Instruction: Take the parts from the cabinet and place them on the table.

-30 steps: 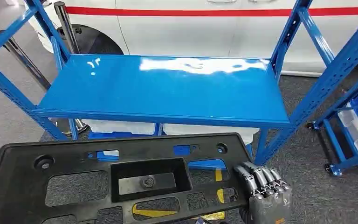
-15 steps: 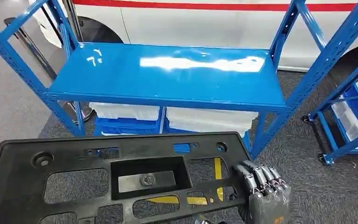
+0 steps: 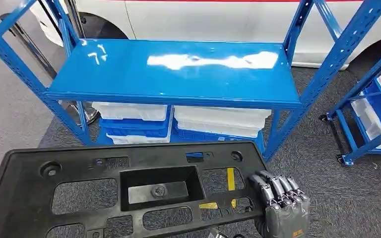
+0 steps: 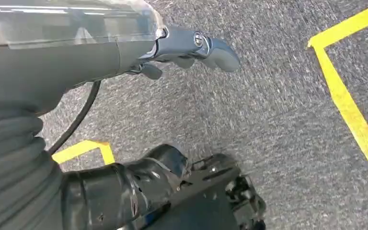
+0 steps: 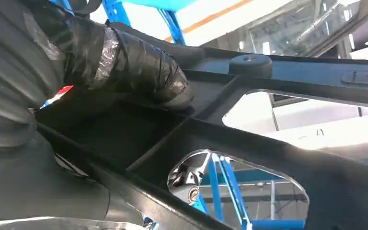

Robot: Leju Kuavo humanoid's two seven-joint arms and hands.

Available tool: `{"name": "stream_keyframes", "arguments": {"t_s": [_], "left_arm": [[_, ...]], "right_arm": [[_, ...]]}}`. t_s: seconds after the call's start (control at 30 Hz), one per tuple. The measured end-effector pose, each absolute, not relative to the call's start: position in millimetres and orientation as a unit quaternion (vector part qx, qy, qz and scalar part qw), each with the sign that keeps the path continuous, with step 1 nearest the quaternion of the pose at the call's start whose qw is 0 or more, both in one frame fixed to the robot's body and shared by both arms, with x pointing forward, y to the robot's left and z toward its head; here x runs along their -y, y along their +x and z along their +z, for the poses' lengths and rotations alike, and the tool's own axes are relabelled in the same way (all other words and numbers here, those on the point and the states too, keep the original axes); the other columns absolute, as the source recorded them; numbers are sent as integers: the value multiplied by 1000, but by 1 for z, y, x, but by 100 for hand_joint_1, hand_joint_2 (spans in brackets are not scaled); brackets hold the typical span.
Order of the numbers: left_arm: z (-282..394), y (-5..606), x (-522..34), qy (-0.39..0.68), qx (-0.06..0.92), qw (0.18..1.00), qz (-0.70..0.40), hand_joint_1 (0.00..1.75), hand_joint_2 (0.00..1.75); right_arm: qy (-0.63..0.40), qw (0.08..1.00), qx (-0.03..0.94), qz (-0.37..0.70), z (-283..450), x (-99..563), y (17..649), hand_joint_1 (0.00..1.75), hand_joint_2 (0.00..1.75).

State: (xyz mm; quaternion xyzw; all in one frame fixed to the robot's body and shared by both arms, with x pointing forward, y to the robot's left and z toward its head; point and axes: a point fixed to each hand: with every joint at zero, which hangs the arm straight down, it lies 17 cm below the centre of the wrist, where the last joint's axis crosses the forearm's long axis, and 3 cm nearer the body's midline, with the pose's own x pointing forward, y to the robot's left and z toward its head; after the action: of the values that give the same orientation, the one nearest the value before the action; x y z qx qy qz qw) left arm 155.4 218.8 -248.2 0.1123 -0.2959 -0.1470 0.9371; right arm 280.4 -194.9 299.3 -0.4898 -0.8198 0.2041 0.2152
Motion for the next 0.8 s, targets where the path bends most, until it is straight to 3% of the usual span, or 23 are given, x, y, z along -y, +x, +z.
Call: {"name": "stream_keyframes", "arguments": {"t_s": [0.8], "left_arm": [[-249,152,-218,107,293,939,-144,0,175]], "right_arm": [[-483,220,825,193,299,198,280,175,175]]}}
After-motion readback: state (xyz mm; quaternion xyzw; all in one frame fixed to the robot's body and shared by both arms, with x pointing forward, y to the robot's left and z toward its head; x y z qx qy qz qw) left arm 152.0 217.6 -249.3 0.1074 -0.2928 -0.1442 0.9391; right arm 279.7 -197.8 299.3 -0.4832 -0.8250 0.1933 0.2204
